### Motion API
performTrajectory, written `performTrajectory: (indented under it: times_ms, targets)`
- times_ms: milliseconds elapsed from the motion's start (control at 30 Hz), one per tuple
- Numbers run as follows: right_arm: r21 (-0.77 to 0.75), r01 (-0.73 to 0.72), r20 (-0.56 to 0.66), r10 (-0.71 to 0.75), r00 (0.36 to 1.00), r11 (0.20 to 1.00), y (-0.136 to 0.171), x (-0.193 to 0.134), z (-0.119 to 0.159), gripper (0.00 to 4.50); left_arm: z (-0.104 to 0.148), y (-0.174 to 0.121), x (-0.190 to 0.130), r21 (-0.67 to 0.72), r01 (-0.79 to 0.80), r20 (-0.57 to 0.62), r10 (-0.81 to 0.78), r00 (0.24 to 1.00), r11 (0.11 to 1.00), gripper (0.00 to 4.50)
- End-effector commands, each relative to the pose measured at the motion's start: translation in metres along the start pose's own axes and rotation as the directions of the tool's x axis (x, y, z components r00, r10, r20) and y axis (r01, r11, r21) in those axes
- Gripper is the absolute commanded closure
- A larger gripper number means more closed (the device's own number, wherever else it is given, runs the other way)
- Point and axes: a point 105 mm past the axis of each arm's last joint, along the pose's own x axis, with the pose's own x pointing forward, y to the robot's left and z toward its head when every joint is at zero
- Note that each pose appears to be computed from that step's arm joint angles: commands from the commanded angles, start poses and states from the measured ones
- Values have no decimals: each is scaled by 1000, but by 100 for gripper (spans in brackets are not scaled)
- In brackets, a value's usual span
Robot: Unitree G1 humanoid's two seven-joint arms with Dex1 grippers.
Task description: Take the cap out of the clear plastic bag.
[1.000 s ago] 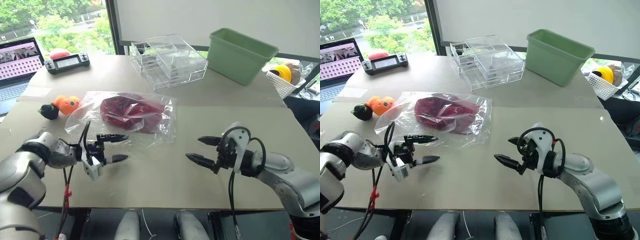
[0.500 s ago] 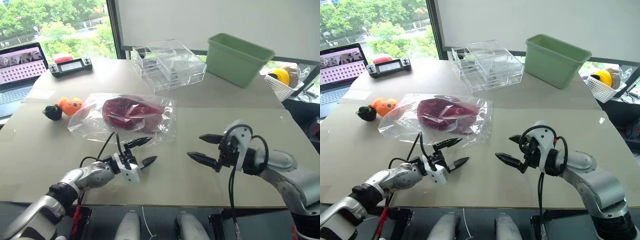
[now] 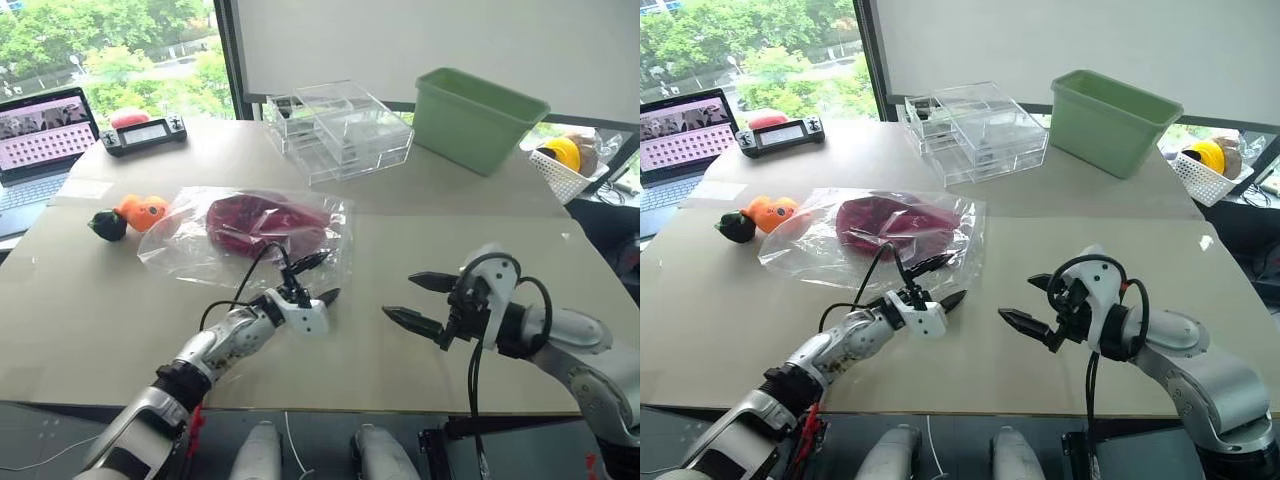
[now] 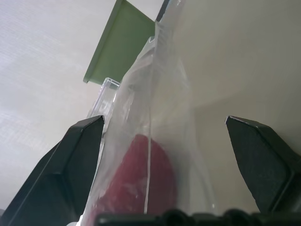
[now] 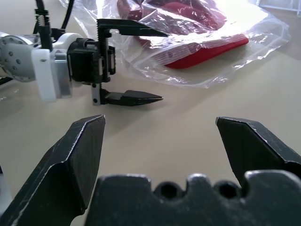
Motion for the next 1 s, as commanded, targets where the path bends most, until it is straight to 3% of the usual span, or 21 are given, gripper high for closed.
performTrajectory:
  times_ms: [33, 67, 167, 433, 533, 833, 1000]
  targets:
    - [-41, 21, 31, -20, 999, 999, -1, -4, 12, 0, -7, -2, 2, -7, 12, -35, -13, 999, 1000, 7]
    - [-41, 22, 30, -21, 999, 999, -1, -5, 12, 0, -7, -2, 2, -8, 12, -35, -12, 999, 1000, 7]
    - [-41, 26, 29, -25, 999, 999, -1, -4, 11, 0, -8, 0, 2, -7, 12, -36, -12, 999, 1000, 76]
    - [-44, 29, 30, -28, 999, 999, -1, -1, 9, 0, -10, 4, 2, -7, 2, -31, -3, 1000, 1000, 360]
    - [-45, 29, 29, -28, 999, 999, -1, -1, 9, 0, -11, 5, 2, -4, 2, -32, -2, 999, 1000, 443]
    - [-46, 28, 28, -26, 999, 999, -1, -1, 9, 0, -6, 4, 2, -16, 20, 0, -20, 1000, 1000, 443]
    - [-44, 29, 22, -28, 999, 999, 1, -1, 8, 0, -8, -5, -26, -51, 138, 32, -137, 990, 989, 443]
